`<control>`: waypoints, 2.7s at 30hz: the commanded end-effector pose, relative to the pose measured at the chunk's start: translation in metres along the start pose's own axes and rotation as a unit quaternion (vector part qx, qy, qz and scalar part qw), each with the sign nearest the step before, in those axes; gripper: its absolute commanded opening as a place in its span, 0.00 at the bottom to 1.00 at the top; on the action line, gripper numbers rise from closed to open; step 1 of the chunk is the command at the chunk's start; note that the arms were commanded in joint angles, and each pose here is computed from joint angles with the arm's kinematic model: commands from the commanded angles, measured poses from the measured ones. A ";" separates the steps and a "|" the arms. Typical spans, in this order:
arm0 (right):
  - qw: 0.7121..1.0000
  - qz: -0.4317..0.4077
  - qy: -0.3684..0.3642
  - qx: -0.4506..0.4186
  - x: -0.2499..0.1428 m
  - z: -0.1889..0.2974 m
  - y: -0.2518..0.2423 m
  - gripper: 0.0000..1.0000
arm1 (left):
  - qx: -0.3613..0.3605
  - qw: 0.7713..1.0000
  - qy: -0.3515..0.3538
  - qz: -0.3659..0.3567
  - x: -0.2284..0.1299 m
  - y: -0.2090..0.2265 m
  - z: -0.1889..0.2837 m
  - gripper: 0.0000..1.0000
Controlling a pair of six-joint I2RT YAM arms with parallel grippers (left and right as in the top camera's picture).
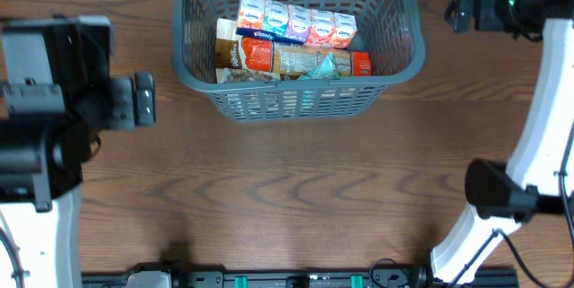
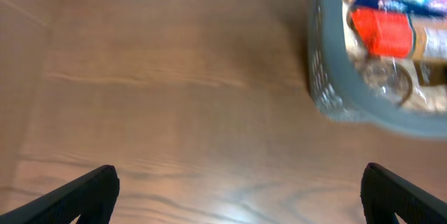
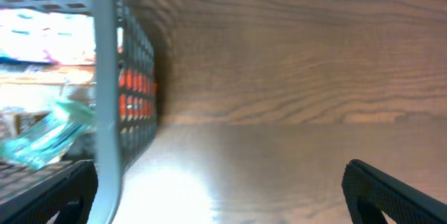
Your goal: Pack container
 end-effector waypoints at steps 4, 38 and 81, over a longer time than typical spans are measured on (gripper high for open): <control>1.000 -0.023 0.010 0.006 -0.056 0.051 -0.004 0.99 | -0.049 0.999 0.007 0.008 -0.051 -0.026 -0.018 0.99; 0.999 0.037 -0.003 0.040 -0.262 -0.072 -0.035 0.99 | -0.016 0.992 -0.092 0.083 -0.153 -0.067 -0.101 0.99; 0.853 0.077 -0.485 0.177 -0.280 -0.096 -0.035 0.99 | -0.016 0.992 -0.092 0.083 -0.153 -0.067 -0.102 0.99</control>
Point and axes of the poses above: each gripper's point midway between its finger pads, its own z axis back along the fingers, its own y axis along the line the jaws close on, x = y × z, the point moved 8 cm from there along z, back along the fingers, and after that the axes turned 15 degrees about -z, right-handed, at the moved point
